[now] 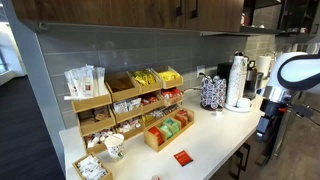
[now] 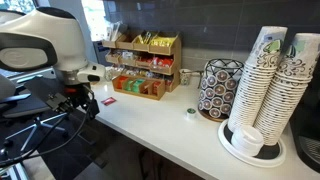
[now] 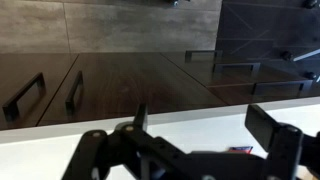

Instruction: Put the orange sachet in the left compartment of the wooden case

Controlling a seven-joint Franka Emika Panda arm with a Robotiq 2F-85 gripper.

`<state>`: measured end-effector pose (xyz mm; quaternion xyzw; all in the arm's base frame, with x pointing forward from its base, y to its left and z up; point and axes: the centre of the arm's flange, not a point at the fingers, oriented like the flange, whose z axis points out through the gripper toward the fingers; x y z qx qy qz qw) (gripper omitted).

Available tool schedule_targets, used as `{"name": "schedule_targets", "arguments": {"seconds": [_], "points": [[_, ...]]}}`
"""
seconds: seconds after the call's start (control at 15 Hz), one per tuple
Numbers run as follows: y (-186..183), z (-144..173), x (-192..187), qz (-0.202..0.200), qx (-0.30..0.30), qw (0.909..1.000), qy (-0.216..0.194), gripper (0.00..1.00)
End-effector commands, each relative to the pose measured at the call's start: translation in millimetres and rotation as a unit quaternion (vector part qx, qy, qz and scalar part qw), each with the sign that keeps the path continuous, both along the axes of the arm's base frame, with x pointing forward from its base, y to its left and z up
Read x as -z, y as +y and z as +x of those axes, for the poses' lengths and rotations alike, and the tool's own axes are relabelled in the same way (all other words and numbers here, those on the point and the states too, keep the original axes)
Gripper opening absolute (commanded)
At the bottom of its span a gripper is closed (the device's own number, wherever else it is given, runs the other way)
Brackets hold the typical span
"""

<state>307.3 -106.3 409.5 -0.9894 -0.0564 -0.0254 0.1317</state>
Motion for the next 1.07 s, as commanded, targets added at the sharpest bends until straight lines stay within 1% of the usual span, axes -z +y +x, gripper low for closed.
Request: {"name": "schedule_targets", "arguments": {"seconds": [0.0, 0.93, 1.0], "points": [[0, 0, 0, 0.000, 0.000, 1.0000, 0.000, 1.00], [0, 0, 0, 0.000, 0.000, 1.0000, 0.000, 1.00], [20, 14, 5, -0.002, 0.002, 0.9999, -0.012, 1.00]]}}
